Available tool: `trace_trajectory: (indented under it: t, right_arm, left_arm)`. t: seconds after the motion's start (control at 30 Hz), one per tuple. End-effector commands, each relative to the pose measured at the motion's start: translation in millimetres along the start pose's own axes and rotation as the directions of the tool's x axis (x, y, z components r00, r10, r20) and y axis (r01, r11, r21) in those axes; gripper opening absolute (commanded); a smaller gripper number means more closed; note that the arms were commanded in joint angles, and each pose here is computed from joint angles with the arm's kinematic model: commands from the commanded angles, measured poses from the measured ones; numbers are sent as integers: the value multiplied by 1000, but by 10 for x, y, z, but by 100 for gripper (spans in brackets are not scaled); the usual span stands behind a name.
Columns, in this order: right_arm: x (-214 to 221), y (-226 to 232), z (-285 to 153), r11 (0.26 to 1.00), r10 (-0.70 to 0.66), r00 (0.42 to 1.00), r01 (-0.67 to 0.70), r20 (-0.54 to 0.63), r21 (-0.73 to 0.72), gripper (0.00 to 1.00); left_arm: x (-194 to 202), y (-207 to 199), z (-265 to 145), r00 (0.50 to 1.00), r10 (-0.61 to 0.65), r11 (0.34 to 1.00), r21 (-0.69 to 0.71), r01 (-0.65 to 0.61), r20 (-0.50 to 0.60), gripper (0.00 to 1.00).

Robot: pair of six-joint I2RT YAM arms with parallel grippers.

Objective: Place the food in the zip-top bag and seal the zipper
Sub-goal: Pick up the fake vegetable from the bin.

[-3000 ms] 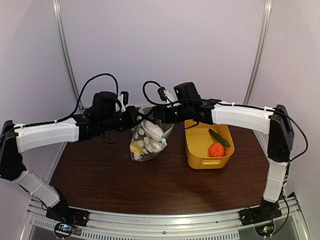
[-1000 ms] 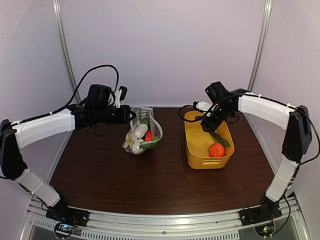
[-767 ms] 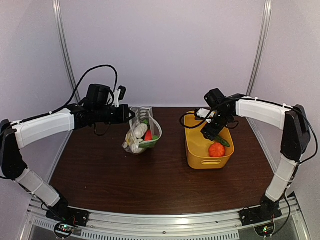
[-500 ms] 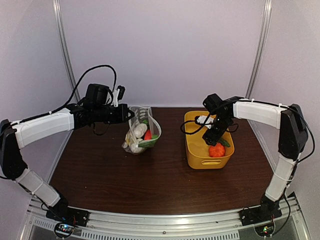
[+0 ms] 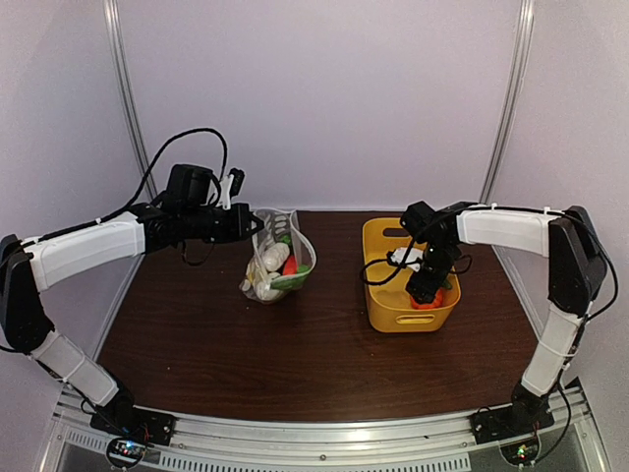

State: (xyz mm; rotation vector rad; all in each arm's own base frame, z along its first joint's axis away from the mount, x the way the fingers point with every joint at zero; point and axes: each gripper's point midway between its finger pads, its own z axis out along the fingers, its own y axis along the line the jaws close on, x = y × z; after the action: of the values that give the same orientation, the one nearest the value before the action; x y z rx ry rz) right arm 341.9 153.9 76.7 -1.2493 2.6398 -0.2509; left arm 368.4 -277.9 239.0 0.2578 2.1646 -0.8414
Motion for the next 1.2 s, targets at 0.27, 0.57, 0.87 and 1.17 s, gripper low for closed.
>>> trace_trajectory:
  t: [0.27,0.57,0.87,1.17]
  right_arm:
    - [201,126,317,1000,-12,992,9,-127,-29,81]
    - [-77,-9,31,1000,18,1000,-18,-13,-4,57]
    - [-608,-70,-320,997,42,984,-31,174,-67,51]
    - [-806,-69,-406,992,74,970,-48,230,-117,50]
  left_arm:
    - [-56,-22,-10,1000,-2,1000,29,2,25,0]
    - [-70,2,-17,1000,-8,1000,29,7,26,0]
    - [-72,11,-18,1000,-11,999,30,10,26,0]
    - [-71,13,-16,1000,-12,999,32,11,24,0]
